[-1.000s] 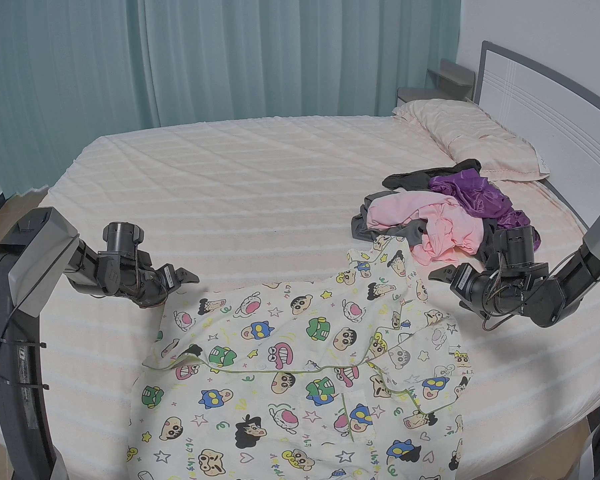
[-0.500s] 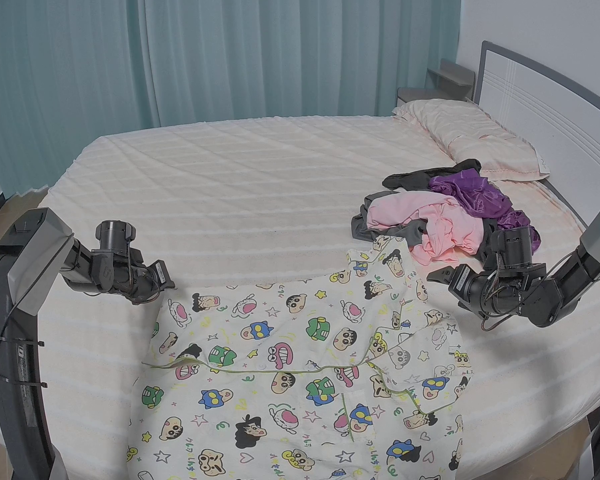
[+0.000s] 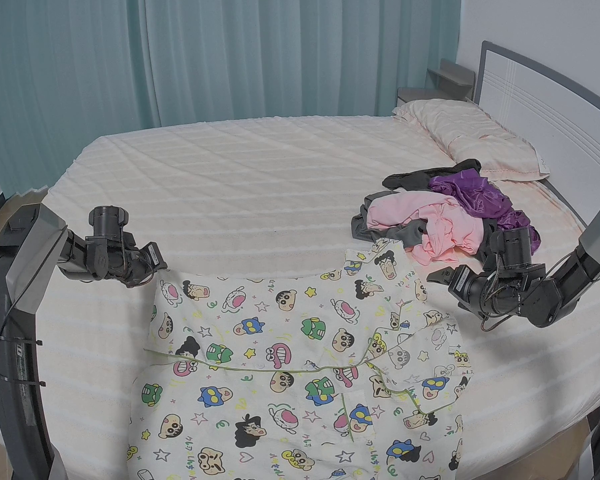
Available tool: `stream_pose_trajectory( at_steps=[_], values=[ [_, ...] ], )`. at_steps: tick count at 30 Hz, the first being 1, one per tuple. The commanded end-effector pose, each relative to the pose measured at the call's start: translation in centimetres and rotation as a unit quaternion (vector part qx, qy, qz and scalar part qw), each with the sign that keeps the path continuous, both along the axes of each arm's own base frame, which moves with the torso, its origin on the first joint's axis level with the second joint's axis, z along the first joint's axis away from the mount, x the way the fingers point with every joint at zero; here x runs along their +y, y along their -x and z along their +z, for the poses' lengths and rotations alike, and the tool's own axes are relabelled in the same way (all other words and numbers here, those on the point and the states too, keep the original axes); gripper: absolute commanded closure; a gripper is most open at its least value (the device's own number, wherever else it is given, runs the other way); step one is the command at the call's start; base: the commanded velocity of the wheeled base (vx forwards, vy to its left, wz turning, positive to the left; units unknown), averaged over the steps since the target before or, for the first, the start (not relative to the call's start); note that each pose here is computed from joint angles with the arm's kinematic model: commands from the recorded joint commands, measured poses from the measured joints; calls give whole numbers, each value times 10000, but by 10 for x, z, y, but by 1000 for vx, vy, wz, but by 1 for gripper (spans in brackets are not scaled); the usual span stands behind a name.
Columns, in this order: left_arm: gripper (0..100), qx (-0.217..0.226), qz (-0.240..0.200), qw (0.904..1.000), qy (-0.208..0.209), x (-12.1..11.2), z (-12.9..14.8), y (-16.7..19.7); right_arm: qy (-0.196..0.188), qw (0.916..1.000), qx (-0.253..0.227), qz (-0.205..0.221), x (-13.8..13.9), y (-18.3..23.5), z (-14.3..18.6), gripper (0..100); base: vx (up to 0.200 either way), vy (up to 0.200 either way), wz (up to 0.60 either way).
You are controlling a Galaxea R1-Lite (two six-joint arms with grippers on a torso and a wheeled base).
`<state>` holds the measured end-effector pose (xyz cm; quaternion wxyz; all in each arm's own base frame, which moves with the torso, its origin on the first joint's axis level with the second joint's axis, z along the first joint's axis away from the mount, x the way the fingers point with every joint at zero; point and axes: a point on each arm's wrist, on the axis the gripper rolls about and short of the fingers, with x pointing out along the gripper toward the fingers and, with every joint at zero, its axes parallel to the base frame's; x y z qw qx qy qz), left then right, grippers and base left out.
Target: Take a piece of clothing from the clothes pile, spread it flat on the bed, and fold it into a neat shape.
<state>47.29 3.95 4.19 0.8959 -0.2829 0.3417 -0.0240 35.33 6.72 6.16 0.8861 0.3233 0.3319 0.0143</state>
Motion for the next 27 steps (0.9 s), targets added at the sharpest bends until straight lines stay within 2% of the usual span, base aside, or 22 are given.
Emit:
stream_pose_trajectory(
  at_steps=[1, 9, 21, 26, 27],
  values=[
    [100, -121, 98, 9999, -34, 4, 2, -8, -3, 10000, 4, 1, 0, -1, -1, 0, 0, 0, 0],
    [100, -6, 127, 9999, -28, 7, 3, -13, 4, 10000, 42, -7, 0, -2, -4, 0, 0, 0, 0],
    [100, -171, 334, 9992, -135, 18, 11, -24, 5, 10000, 49, -7, 0, -2, -4, 0, 0, 0, 0],
    [100, -22, 348, 9993, -128, 21, 8, -23, 8, 10000, 64, 1, 1, -2, -6, 0, 0, 0, 0],
    [0, -29, 348, 9993, -129, 21, 8, -23, 9, 10000, 72, 1, 1, -2, -6, 0, 0, 0, 0]
  ],
)
